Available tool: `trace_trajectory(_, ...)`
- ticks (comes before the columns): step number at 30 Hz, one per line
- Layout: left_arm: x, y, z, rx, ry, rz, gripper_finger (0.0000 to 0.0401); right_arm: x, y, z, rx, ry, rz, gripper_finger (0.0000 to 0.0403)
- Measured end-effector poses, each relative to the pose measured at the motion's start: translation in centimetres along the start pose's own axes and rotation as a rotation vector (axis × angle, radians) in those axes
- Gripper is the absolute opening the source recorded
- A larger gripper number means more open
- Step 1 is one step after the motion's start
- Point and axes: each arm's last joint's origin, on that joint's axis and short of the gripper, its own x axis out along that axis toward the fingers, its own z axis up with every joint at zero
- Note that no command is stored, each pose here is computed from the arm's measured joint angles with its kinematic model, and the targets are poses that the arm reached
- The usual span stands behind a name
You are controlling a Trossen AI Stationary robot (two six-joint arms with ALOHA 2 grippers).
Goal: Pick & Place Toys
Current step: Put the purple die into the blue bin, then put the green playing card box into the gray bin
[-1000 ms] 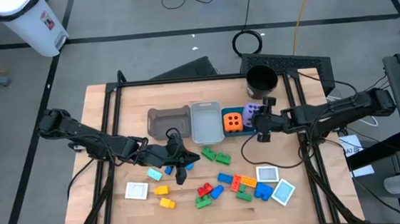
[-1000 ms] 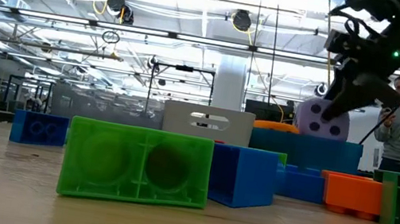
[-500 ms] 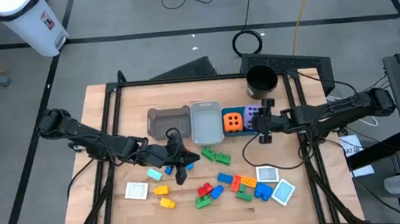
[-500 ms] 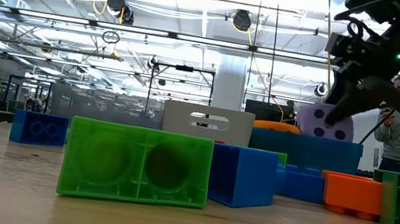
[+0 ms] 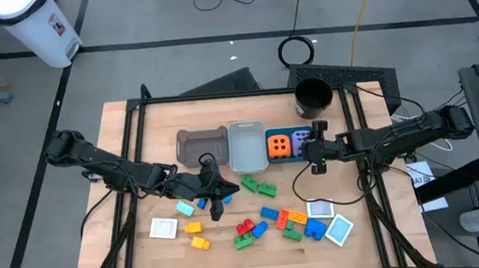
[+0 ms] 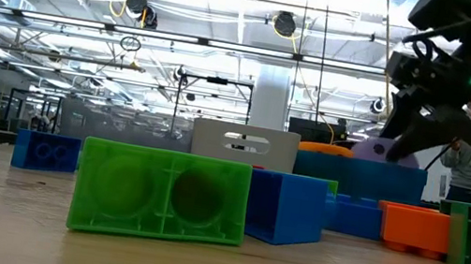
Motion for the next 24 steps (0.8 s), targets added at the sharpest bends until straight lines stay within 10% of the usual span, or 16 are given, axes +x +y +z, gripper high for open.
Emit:
trace_trajectory(12,0.0,0.0,0.0,0.0,0.0,0.0,0.0035,-0.7,0.2,0.3,-0.019,-0.037,-0.064,0.0304)
trace_trajectory(24,0.0,0.0,0.0,-0.012,-0.001,0.0,0.0035,-6.0,-0.3,2.5,0.116,-0.322,0.012,0.0309)
